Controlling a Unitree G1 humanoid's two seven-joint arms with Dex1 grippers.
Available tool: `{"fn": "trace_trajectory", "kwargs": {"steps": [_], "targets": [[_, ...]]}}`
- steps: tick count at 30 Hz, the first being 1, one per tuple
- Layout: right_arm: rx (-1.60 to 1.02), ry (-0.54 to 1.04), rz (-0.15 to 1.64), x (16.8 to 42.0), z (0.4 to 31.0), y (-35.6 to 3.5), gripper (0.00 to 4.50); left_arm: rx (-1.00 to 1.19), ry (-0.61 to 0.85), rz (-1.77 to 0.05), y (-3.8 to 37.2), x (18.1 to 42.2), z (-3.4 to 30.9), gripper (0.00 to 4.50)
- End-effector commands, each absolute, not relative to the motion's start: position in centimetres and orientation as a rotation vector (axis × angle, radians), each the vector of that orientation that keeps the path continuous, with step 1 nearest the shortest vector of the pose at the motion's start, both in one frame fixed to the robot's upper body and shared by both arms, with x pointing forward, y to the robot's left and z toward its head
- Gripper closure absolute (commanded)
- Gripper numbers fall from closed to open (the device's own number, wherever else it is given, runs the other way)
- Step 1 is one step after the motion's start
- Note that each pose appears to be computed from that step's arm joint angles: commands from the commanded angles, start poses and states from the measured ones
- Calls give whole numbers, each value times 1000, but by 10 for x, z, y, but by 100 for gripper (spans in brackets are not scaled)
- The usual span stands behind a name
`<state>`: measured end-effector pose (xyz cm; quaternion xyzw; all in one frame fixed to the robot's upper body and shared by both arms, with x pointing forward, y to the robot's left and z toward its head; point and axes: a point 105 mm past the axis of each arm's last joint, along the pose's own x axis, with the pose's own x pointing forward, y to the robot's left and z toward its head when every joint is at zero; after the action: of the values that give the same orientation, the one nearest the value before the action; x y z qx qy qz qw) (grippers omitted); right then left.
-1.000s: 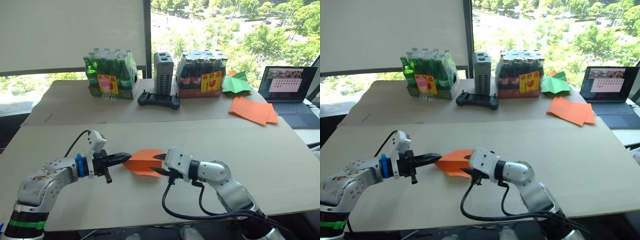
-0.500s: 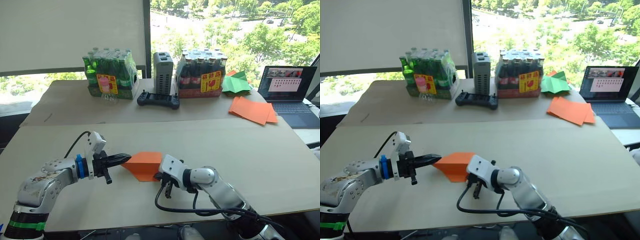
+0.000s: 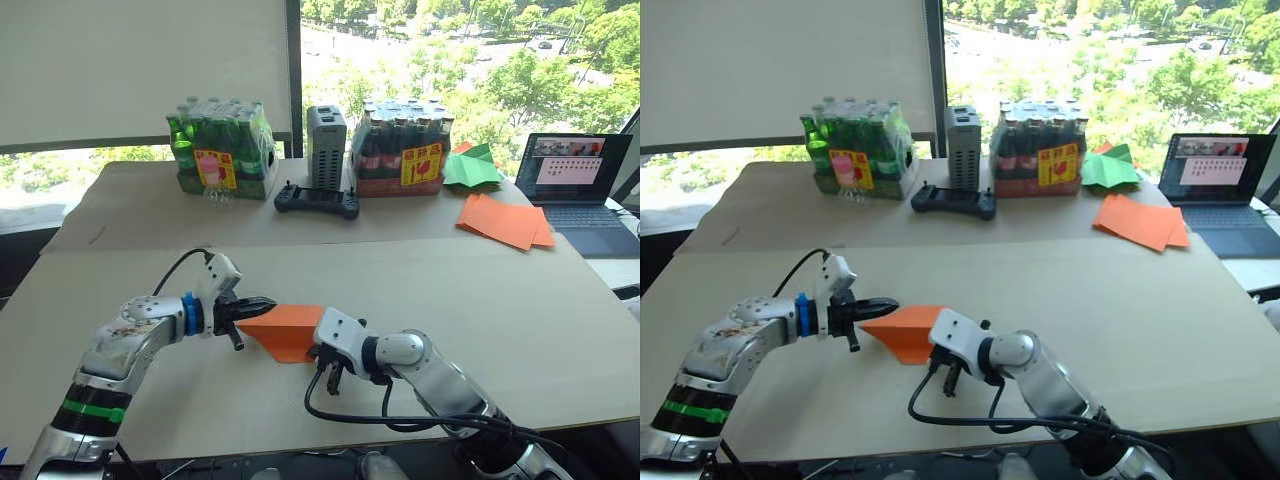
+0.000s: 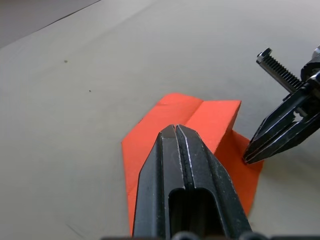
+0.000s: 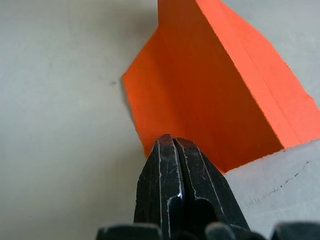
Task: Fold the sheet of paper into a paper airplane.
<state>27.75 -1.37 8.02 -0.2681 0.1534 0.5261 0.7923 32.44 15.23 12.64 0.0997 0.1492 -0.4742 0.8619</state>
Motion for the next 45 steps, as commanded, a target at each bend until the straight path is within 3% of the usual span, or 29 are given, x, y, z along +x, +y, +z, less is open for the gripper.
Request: {"fn": "trace_trajectory", "kwargs": {"steps": [1, 6, 21, 31, 37, 45], "targets": [[-578, 441, 1125, 272, 59, -20, 445, 328, 312, -1065, 147, 323, 121, 450], [-578, 437, 1114, 273, 60, -20, 445, 354, 352, -1152, 140, 310, 110, 450], [-539, 427, 1105, 270, 73, -23, 445, 349, 356, -1171, 138, 290, 105, 450], [-409, 413, 1153, 257, 111, -37, 445, 344, 355, -1189, 132, 281, 103, 450], [-336, 363, 1054, 293, 135, -49, 445, 357, 347, -1202, 128, 276, 105, 450], [-279, 382, 1038, 320, 128, -38, 182, 357, 370, -1201, 129, 272, 99, 450]]}}
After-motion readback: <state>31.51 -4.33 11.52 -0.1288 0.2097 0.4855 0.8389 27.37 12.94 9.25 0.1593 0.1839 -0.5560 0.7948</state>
